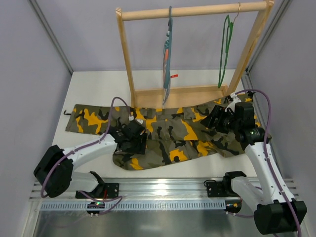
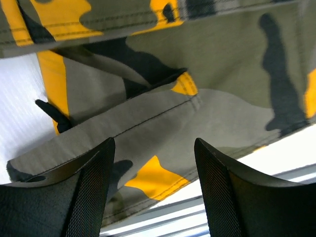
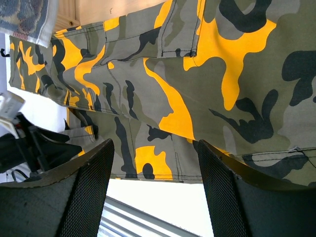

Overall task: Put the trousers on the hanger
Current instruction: Fold the trousers

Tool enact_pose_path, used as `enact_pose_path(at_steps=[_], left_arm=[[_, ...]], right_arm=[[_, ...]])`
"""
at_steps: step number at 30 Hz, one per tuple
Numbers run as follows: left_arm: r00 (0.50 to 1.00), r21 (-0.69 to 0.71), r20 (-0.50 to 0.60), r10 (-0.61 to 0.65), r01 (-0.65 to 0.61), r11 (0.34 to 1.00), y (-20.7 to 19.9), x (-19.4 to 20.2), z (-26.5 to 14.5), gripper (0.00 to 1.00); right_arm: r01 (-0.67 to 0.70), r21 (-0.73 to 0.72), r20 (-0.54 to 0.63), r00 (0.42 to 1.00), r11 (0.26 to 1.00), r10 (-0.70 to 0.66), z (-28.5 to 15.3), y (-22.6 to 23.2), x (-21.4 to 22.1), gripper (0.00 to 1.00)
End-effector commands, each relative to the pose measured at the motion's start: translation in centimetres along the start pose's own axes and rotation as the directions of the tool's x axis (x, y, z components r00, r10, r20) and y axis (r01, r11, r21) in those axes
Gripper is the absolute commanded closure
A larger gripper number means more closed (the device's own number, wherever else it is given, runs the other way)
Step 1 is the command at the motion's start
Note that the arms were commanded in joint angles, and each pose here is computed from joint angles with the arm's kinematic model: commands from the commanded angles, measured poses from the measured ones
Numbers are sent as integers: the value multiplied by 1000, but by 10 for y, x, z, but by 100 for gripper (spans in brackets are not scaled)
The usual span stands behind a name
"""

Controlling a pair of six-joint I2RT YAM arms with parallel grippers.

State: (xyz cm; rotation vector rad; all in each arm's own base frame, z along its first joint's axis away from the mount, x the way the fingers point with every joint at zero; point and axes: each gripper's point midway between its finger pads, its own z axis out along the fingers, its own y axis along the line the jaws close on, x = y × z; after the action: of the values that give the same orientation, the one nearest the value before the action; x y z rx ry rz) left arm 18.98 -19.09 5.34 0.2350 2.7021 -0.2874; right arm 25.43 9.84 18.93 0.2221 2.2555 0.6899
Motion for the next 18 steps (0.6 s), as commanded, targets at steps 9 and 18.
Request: enact_pose_path(at_steps=[9,18], left_arm=[[999,-182,-12,-42,39,982,25,10,13,85],[961,-151,178,-210,238,960,23,-30,-61,100]], right_arm=[[33,-7,106,994,999,-32,-22,14,-24,29],[-299,383,299,935,874,189,-45,-58,-30,29]])
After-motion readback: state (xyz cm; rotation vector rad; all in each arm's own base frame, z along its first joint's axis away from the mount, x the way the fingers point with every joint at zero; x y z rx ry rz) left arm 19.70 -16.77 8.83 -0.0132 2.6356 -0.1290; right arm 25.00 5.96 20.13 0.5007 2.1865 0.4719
